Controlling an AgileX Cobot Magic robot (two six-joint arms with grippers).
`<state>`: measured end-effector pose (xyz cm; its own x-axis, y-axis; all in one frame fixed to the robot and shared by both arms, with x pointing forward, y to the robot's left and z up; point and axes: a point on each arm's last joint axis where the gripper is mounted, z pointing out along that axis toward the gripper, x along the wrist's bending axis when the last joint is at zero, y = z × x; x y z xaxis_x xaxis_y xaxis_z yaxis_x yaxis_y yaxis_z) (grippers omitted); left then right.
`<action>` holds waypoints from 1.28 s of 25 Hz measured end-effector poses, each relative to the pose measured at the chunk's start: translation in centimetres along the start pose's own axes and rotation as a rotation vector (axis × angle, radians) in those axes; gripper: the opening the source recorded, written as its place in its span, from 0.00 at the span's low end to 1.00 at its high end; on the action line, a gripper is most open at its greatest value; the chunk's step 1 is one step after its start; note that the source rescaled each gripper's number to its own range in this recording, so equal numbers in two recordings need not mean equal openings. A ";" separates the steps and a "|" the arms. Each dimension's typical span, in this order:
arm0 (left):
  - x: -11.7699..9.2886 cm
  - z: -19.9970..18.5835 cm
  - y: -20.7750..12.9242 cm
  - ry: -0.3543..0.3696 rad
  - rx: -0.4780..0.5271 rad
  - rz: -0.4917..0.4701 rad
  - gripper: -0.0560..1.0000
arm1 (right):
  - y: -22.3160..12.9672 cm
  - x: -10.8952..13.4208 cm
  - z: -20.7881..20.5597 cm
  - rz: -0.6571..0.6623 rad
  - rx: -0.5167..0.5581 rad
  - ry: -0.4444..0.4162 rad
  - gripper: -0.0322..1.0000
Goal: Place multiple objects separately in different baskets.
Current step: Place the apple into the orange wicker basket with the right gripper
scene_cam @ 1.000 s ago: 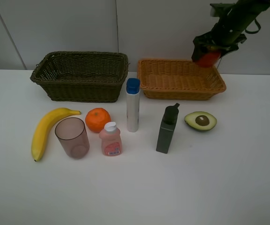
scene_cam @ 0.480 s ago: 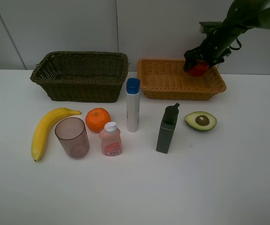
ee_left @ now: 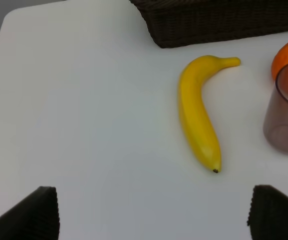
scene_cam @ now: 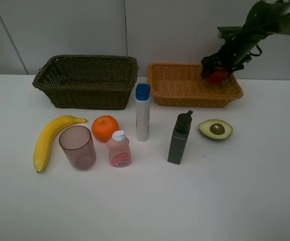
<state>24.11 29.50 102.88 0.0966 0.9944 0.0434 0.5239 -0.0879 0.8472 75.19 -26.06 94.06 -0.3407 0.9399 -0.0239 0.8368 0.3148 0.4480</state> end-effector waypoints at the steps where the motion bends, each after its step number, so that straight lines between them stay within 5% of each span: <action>1: 0.0 0.0 0.0 0.000 0.000 0.000 1.00 | -0.1 0.0 0.1 0.000 0.005 0.002 0.71; 17: 0.0 0.0 0.0 0.000 0.000 0.000 1.00 | -0.6 0.2 1.0 0.011 0.041 0.024 0.71; 22: 0.0 0.0 0.0 0.000 0.000 0.000 1.00 | -0.4 0.5 1.0 0.038 0.021 0.051 0.96; 32: 0.0 0.0 0.0 0.000 0.000 0.000 1.00 | -0.1 1.5 1.0 0.037 0.013 0.074 1.00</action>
<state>24.11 29.50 102.88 0.0966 0.9944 0.0434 0.5239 -0.0879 0.8472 75.07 -24.56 93.07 -0.3395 0.9388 0.0587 0.8548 0.2818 0.4359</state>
